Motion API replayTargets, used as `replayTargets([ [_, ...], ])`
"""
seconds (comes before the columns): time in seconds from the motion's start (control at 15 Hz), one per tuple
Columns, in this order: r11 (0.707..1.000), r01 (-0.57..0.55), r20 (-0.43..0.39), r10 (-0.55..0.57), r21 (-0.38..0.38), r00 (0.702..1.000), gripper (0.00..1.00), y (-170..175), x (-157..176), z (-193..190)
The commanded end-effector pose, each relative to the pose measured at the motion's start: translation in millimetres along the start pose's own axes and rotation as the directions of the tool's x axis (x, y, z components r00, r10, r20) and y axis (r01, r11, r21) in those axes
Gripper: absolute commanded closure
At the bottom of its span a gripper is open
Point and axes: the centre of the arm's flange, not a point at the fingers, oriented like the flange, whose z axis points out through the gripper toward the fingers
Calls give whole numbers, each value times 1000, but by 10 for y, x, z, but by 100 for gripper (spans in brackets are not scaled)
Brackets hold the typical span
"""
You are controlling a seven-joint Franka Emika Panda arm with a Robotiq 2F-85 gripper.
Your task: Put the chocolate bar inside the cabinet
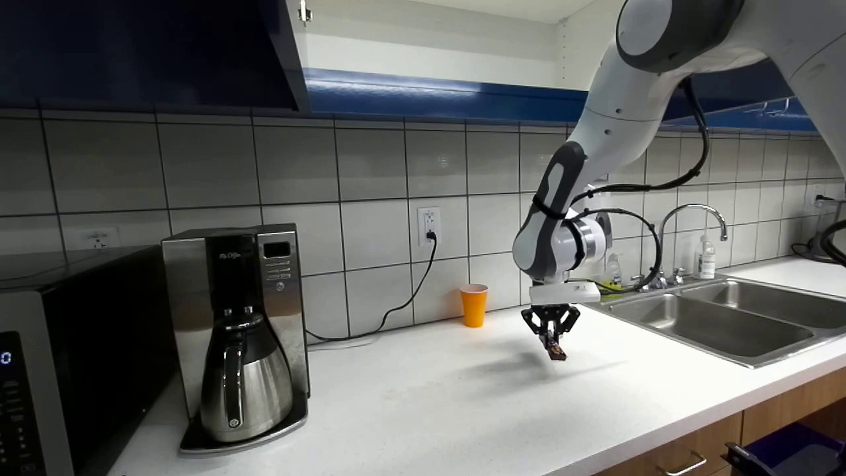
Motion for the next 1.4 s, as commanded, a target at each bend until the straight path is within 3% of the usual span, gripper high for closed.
replayTargets([
  [0.0,981,196,-26,-196,-9,980,95,-44,-180,-383],
  [0.27,925,379,-51,-381,-37,923,95,-112,-397,-587],
  [0.8,851,516,-111,-525,-102,844,95,-15,-1161,-1210],
  [1.07,832,542,-172,-554,-115,814,95,101,-1534,-1693],
  [1.33,848,516,-267,-529,-121,806,95,243,-1794,-2278],
])
